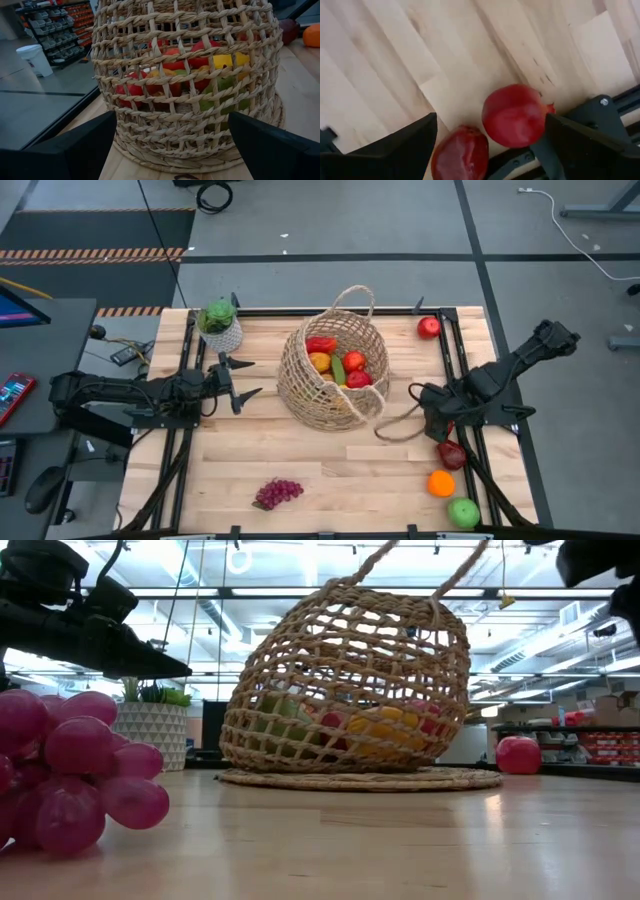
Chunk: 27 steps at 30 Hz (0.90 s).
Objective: Build produce basket
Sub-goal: Put the red pomegranate into the brown basket
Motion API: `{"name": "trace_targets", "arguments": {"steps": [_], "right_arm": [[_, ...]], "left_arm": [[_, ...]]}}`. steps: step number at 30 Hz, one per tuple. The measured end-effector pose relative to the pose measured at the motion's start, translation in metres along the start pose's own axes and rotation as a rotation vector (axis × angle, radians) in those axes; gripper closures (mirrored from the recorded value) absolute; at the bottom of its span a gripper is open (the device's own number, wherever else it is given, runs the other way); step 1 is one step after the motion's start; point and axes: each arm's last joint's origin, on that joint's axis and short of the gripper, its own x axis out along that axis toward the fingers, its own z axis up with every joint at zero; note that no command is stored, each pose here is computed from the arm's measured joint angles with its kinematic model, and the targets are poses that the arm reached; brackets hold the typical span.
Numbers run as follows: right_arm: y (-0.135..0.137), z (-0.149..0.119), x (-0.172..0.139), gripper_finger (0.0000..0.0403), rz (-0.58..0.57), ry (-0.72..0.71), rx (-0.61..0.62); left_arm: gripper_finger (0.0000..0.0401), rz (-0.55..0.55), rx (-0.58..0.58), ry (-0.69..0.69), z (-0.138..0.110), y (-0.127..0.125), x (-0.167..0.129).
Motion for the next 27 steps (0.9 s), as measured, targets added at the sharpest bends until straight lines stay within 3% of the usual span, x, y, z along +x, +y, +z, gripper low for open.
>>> {"name": "trace_targets", "arguments": {"steps": [16,23,27], "right_arm": [[0.015,-0.011,0.018,0.0029,-0.149,0.123,-0.039],[0.009,-0.016,0.047,0.0029,-0.276,0.158,0.167],[0.01,-0.017,0.064,0.0029,-0.237,0.144,0.195]], "left_arm": [[0.0011,0.0,0.0,0.0,0.0,0.0,0.0],[0.0011,0.0,0.0,0.0,0.0,0.0,0.0],[0.0011,0.0,0.0,0.0,0.0,0.0,0.0]]}}
